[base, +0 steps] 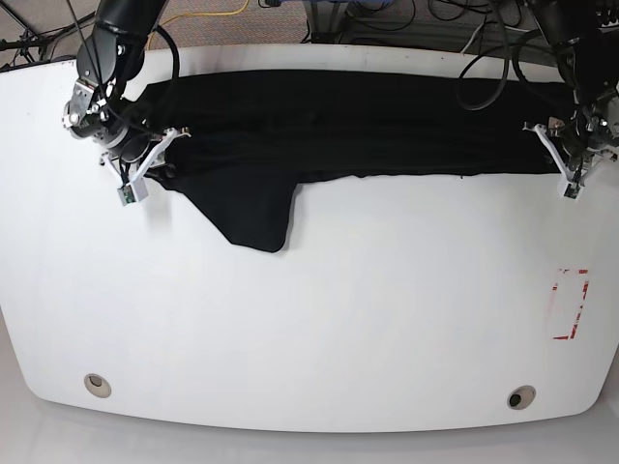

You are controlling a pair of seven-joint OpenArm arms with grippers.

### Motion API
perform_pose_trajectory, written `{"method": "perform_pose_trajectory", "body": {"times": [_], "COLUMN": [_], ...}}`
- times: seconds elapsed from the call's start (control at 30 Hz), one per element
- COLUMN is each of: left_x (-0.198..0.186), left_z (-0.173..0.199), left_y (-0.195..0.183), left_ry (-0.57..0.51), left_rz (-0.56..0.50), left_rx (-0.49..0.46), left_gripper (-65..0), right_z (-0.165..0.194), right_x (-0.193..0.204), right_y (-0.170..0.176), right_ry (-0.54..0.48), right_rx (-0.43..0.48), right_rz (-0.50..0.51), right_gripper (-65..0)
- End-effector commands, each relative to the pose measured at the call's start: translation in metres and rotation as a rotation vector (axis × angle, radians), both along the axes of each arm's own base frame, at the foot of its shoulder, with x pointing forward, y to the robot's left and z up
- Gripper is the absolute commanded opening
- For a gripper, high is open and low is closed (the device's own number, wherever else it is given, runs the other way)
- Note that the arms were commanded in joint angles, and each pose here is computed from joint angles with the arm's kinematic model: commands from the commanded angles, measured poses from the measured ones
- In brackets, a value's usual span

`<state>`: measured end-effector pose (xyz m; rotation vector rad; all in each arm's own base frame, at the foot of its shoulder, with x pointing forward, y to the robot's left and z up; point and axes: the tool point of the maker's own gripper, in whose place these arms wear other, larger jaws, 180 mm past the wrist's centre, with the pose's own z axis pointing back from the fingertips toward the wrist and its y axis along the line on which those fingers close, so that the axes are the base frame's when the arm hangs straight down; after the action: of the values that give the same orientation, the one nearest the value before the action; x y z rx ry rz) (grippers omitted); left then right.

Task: Fold the T-shirt properly
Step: 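Lower the folded edge with both grippers and release the right gripper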

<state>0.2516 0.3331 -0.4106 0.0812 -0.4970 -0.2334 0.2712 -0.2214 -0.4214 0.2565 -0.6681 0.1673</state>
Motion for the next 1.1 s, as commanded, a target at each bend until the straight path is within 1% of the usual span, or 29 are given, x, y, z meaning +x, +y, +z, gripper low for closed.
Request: {"method": "perform_pose_trajectory", "body": {"times": [0.0,0.17,0.37,0.47,0.53,0.57,0.67,0.7,0.77,0.83,0.9,1.0,1.07], "left_x": [0.001,0.013,0.014,0.015,0.016,0.016,0.015,0.015,0.015,0.016,0.016,0.015,0.015], "left_z": [-0.005,-0.006,-0.007,-0.006,-0.005,-0.005,-0.006,-0.006,-0.006,-0.005,-0.005,-0.006,-0.006], "left_y": [0.006,0.007,0.006,0.007,0.006,0.006,0.006,0.006,0.006,0.006,0.006,0.006,0.006], "left_ry": [0.025,0.018,0.018,0.016,0.014,0.014,0.016,0.016,0.015,0.013,0.013,0.016,0.015], "left_rz": [0.012,0.029,0.031,0.031,0.03,0.03,0.031,0.031,0.031,0.03,0.03,0.031,0.03], "left_rx": [-0.004,-0.029,-0.033,-0.032,-0.032,-0.032,-0.033,-0.033,-0.032,-0.033,-0.033,-0.034,-0.033], "left_gripper": [-54.9,-54.7,-54.7,-54.7,-54.7,-54.7,-54.7,-54.7,-54.7,-54.7,-54.7,-54.7,-54.7], "right_z": [-0.002,0.006,0.014,0.029,0.039,0.044,0.054,0.058,0.064,0.068,0.069,0.076,0.072], "right_x": [0.005,0.021,0.032,0.044,0.048,0.05,0.054,0.058,0.065,0.07,0.073,0.084,0.09], "right_y": [-0.019,-0.026,-0.027,-0.026,-0.026,-0.026,-0.026,-0.023,-0.02,-0.017,-0.015,-0.014,-0.007], "right_ry": [0.046,0.023,-0.002,-0.048,-0.074,-0.08,-0.092,-0.103,-0.123,-0.136,-0.142,-0.162,-0.155], "right_rx": [-0.073,-0.083,-0.081,-0.094,-0.111,-0.121,-0.142,-0.135,-0.132,-0.125,-0.119,-0.109,-0.077], "right_rz": [-0.013,-0.017,-0.018,-0.014,-0.008,-0.004,0.002,0.001,0.0,0.0,0.001,-0.002,-0.004], "right_gripper": [-54.9,-54.9,-54.7,-53.9,-49.8,-46.6,-34.4,-30.4,-24.1,-20.9,-21.6,-25.5,-27.6]}}
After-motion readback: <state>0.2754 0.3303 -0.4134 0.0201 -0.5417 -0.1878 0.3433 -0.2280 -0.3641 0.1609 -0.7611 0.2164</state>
